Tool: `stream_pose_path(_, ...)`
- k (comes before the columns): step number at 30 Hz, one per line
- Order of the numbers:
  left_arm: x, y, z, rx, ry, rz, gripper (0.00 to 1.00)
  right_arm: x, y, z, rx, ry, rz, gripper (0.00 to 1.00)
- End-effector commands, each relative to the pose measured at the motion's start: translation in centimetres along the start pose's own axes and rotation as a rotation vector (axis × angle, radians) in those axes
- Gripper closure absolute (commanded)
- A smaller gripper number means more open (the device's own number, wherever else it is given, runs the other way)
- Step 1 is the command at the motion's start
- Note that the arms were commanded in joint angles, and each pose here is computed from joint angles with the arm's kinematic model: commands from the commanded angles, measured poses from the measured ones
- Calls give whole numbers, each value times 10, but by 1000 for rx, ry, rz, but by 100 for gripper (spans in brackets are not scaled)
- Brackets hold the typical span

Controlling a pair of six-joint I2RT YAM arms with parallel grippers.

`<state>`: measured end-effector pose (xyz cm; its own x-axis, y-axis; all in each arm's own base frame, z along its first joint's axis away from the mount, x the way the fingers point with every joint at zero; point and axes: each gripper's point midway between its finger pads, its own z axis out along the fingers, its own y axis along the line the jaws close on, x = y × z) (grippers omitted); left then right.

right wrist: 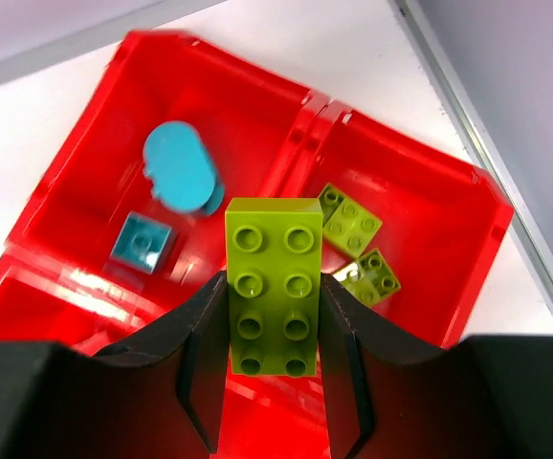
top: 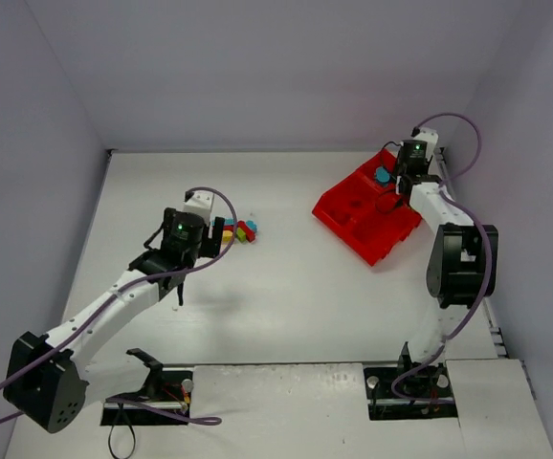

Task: Sort the legos into containers by color

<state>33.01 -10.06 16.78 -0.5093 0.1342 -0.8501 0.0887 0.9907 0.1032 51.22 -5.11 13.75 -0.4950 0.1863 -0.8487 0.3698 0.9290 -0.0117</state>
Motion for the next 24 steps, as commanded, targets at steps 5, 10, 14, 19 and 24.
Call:
stream_pose_path(5, -65, -13, -11, -8, -181, 27, 22, -56, -38, 19, 138, -119, 154, 95)
stream_pose_path(10, -65, -21, -8, 31, -105, -20, 22, -45, -52, 26, 146, -77, 168, 68)
stream_pose_path(14, -69, -29, -16, 104, -86, -91, 22, -24, -47, 29, 120, -31, 177, 57)
stream_pose_path(19, -71, -29, -28, 119, -24, -183, 22, -15, -39, 18, 59, -7, 192, 38)
stream_pose_path(24, -76, -26, -40, 151, 11, -287, 22, -41, -16, -24, -105, -46, 212, 35)
